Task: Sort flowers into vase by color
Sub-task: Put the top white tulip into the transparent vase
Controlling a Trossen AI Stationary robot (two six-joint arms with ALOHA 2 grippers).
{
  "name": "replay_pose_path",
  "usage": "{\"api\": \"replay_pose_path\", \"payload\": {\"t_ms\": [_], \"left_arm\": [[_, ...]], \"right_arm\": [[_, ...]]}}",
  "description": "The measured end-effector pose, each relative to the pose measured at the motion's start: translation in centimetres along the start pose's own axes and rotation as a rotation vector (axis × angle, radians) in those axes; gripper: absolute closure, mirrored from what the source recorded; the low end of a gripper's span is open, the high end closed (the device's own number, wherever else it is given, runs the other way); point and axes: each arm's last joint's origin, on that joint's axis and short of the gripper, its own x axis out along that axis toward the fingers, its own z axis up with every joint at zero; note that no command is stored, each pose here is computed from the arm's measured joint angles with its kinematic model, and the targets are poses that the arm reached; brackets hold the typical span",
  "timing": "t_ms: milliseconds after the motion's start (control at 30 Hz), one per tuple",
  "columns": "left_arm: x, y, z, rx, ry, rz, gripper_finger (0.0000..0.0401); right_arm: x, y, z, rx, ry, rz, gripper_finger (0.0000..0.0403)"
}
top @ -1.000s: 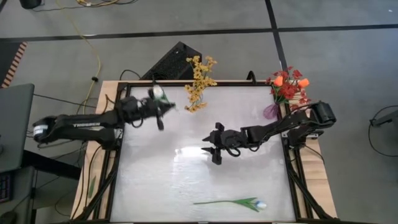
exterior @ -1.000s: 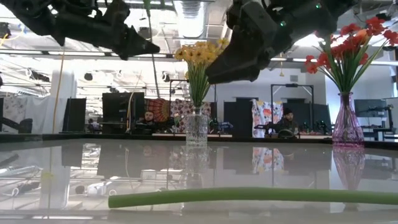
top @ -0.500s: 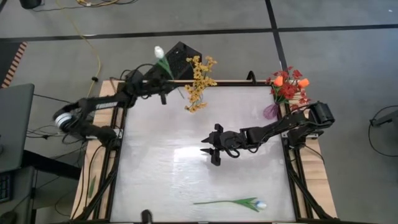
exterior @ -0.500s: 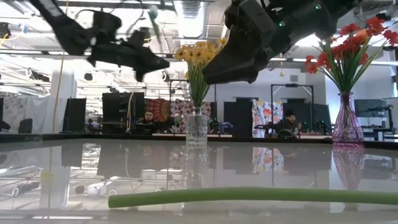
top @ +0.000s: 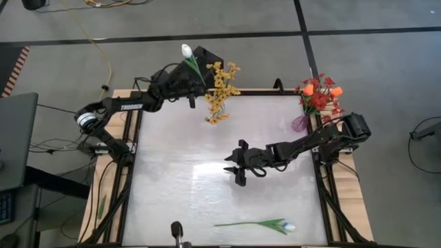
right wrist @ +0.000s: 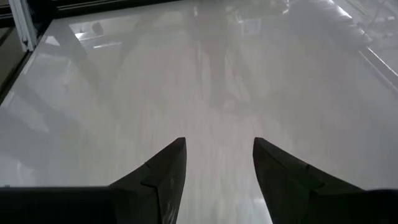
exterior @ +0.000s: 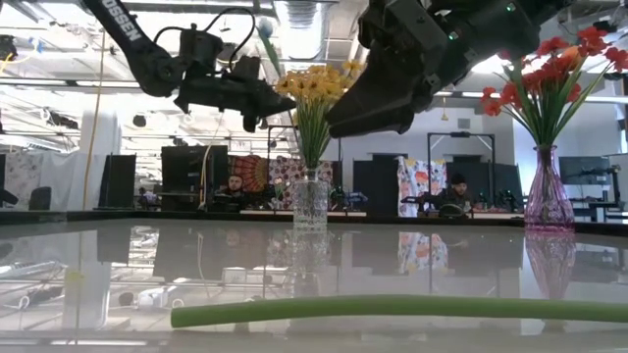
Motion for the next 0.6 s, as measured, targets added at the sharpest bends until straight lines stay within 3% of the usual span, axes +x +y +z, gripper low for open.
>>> {"api": "replay_pose_path", "payload": {"t_ms": [600], "left_arm": [[0.28, -0.25, 0.08, 0.048, -0.019, 0.069, 0.0401]], "right_arm": [[0.01, -0.05, 0.05, -0.007, -0.003, -0.001, 0.0193]]}}
